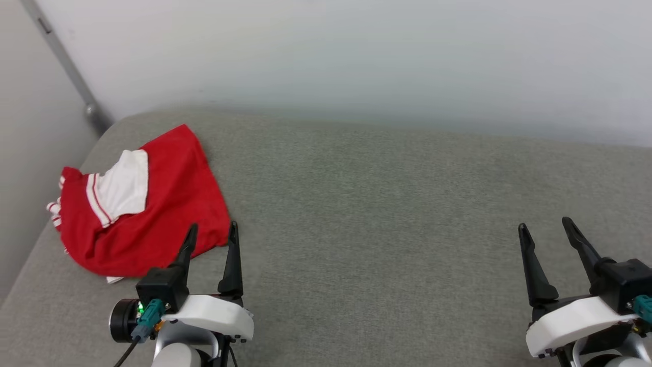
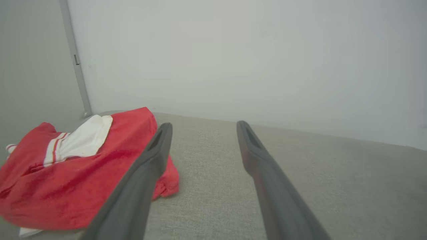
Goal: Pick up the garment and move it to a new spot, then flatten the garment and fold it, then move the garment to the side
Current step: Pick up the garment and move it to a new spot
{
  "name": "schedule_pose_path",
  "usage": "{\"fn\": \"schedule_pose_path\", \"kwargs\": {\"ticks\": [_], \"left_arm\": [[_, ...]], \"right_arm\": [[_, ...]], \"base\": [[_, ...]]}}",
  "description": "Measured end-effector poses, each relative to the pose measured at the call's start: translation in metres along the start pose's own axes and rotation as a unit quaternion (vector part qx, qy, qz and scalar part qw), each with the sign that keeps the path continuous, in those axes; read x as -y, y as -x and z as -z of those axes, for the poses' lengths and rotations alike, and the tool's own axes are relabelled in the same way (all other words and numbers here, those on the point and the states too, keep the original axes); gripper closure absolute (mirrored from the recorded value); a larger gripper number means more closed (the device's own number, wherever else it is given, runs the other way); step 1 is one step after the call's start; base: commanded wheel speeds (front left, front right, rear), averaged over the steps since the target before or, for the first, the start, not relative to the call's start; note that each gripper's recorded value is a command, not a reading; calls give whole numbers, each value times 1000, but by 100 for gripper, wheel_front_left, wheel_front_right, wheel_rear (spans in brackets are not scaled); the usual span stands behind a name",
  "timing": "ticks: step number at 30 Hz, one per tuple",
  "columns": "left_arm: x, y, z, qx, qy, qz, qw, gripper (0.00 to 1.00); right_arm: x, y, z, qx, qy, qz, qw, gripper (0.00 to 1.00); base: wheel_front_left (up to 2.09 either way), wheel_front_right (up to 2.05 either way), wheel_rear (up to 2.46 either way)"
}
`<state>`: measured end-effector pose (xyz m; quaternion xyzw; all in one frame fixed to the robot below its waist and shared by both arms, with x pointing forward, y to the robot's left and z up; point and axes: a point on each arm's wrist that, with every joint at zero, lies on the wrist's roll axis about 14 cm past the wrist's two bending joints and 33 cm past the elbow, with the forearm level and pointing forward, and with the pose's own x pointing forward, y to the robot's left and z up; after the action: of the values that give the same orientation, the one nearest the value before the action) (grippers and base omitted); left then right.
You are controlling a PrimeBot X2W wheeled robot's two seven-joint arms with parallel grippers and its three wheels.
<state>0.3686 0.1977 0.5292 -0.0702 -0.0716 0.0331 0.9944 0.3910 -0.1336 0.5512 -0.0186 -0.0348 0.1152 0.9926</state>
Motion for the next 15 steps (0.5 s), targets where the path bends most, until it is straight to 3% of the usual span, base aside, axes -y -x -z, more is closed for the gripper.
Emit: {"fn": "schedule_pose_path", "kwargs": {"ticks": [15], "left_arm": [[-104,65,-21,20,-15,-166,986,0]], "right_arm": [[-116,-42,1,5,-14,-176,984,0]], "base": [[0,0,0]]}}
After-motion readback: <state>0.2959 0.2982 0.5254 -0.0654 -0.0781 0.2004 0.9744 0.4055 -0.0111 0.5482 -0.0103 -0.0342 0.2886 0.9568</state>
